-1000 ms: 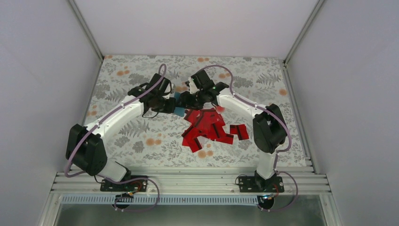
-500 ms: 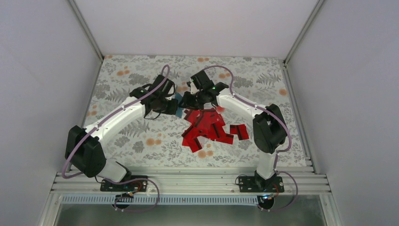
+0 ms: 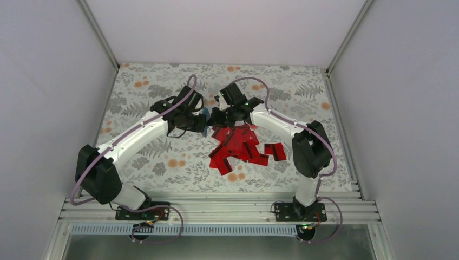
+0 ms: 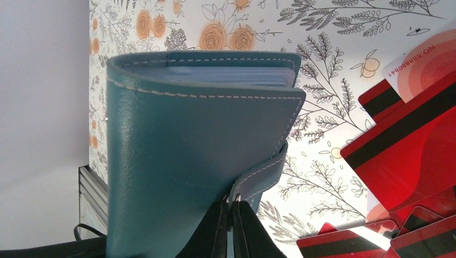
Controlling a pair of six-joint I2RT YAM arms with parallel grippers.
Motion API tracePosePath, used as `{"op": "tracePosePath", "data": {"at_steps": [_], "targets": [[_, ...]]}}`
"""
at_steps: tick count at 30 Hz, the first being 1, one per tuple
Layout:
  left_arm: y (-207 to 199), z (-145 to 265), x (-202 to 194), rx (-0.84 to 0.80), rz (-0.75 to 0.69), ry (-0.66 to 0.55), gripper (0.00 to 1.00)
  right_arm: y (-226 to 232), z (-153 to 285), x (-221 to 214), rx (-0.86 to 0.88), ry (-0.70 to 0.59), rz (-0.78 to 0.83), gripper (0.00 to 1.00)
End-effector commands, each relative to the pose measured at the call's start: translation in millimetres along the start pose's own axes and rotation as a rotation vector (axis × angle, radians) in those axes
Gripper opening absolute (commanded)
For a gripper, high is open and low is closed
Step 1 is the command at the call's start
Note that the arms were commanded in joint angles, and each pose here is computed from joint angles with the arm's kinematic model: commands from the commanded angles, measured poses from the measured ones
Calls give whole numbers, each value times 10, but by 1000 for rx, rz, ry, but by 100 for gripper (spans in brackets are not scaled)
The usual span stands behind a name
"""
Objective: Put the credit cards into the card holder
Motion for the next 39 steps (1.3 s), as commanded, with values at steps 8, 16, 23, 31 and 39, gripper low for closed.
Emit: {"op": "tracePosePath", "data": {"at_steps": [8,16,23,31,39], "targets": [[-24,363,338,-23,41,-165,2,-712,-97,-249,-315,3,60,4],[178,275,145,-59,116,-148,2,-727,277,-183,-164,-54,51,23],[436,99,-170,-136,219,-146,2,-585,560,-108,-64,-77,79,33],[699,-217,-568,-229,400,-141,2,-468,574,-118,41,-38,70,32],[800,-514,-872,-222,519,-41,10,-323,554,-113,179,21,78,32]]}}
Point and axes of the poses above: each gripper's point midway between its finger pads, its own z axis back along the fingers, its own y axis along the line the jaws close on, x = y × z, the point moved 9 cm from there along z, back along the fingers, and after that the axes turned 12 degrees about -z, right-handed, at the moved point
